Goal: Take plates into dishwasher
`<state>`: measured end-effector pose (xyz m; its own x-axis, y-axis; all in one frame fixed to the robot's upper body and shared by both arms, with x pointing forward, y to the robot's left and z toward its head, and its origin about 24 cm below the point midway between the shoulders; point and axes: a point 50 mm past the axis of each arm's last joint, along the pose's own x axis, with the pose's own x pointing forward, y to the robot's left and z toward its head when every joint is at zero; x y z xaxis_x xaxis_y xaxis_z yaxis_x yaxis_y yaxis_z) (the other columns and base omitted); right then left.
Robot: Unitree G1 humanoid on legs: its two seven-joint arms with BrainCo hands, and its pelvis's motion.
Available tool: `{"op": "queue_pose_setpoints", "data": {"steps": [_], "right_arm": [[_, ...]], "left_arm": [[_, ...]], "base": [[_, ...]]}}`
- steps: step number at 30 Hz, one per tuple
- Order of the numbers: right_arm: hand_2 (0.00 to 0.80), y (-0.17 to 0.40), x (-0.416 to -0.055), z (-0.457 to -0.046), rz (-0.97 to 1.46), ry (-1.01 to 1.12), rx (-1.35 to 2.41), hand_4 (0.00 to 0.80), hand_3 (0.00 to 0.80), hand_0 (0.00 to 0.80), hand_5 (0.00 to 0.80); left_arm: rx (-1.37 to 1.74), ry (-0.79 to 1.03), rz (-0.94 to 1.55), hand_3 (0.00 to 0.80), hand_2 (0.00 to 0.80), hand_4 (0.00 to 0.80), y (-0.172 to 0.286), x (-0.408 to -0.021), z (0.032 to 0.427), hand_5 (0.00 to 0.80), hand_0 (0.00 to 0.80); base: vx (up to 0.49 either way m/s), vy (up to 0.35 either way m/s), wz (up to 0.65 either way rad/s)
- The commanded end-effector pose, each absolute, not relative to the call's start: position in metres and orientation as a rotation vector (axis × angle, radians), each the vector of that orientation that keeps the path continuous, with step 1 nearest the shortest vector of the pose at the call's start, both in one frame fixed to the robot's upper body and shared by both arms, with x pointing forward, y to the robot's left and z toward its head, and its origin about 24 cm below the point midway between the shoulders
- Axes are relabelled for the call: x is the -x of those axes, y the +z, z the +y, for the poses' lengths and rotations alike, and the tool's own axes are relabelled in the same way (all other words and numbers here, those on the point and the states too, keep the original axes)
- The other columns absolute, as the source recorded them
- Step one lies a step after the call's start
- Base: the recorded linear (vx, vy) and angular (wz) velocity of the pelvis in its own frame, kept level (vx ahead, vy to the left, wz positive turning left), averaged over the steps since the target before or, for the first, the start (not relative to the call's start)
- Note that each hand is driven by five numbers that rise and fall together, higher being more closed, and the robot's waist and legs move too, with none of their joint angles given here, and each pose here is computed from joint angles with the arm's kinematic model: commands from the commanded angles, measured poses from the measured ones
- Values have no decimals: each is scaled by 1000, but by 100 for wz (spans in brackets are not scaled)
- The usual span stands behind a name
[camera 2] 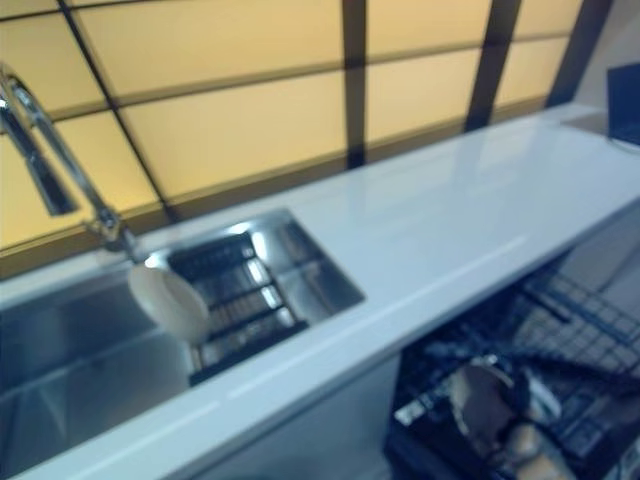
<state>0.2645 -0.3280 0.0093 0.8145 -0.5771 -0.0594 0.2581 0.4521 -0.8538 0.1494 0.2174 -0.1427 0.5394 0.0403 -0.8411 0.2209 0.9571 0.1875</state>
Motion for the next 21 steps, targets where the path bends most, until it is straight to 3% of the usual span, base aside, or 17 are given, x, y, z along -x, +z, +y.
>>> {"op": "queue_pose_setpoints", "data": {"steps": [1, 11, 21], "right_arm": [[800, 12, -276, -320, 334, -526, 1027, 800, 800, 800, 800], [800, 6, -278, -308, 319, -491, 988, 800, 800, 800, 800], [800, -10, -274, -269, 290, -370, 901, 800, 800, 800, 800]], "left_arm": [[-379, -143, 981, 0, 0, 0, -136, -163, 229, 0, 0], [-378, -150, 977, 0, 0, 0, -135, -165, 227, 0, 0], [-360, -141, 974, 0, 0, 0, -138, -163, 220, 0, 0]], "base": [[0, 0, 0], [0, 0, 0], [0, 0, 0]]}}
